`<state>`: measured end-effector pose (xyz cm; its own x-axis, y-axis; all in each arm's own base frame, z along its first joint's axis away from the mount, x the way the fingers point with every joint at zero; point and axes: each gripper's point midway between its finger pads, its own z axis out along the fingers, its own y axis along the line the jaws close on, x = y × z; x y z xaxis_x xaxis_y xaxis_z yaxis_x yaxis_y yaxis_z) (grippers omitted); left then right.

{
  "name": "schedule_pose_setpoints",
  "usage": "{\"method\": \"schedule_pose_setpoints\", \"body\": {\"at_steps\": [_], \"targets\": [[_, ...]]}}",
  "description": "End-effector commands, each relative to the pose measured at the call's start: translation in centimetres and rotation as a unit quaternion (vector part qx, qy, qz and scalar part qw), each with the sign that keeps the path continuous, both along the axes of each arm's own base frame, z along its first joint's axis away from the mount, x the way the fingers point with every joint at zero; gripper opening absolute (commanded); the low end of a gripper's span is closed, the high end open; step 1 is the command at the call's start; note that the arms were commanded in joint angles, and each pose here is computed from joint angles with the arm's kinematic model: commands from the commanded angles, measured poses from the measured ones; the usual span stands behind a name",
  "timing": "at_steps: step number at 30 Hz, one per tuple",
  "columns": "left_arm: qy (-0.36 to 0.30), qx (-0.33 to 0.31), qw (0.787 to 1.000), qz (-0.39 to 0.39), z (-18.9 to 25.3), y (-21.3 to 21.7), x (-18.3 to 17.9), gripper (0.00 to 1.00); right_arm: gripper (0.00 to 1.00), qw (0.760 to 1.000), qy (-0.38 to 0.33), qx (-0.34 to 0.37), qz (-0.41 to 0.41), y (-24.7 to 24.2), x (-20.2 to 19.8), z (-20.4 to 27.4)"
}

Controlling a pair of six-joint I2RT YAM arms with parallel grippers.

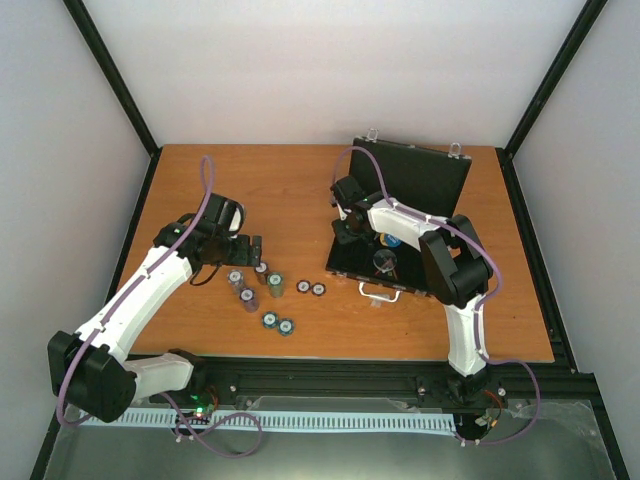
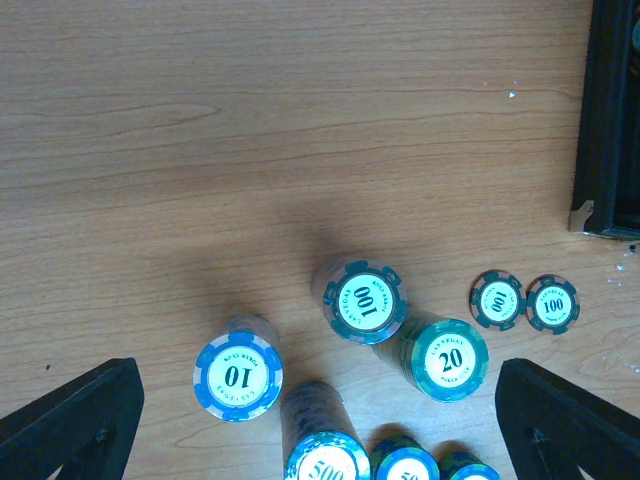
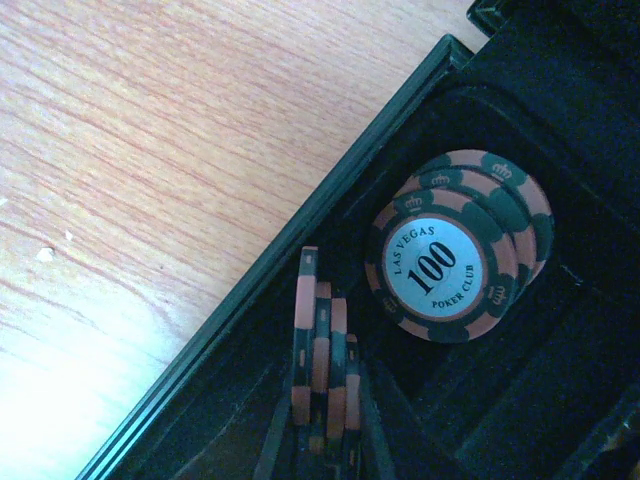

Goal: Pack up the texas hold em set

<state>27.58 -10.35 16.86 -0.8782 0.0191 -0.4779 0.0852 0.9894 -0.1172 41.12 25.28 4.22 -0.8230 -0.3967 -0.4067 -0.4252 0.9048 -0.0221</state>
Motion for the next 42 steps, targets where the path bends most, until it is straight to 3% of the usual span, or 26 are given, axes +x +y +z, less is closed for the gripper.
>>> {"method": "schedule_pose_setpoints", "body": {"at_steps": [1, 22, 42], "targets": [[-0.016, -0.013, 1.0, 0.005, 1.2, -0.4, 0.5, 0.99, 0.03, 0.996, 0.001, -0.062, 0.06, -1.4, -0.4, -1.1], [-0.019, -0.013, 1.0, 0.019, 1.5, -0.2, 0.7, 0.99, 0.03, 0.995, -0.048, -0.018, 0.088, -0.3, -0.4, 4.6], [-0.007, -0.018, 1.0, 0.024, 0.9, -0.3, 0.4, 0.99, 0.03, 0.973, -0.032, -0.031, 0.226, -0.1, -0.5, 1.3]]}}
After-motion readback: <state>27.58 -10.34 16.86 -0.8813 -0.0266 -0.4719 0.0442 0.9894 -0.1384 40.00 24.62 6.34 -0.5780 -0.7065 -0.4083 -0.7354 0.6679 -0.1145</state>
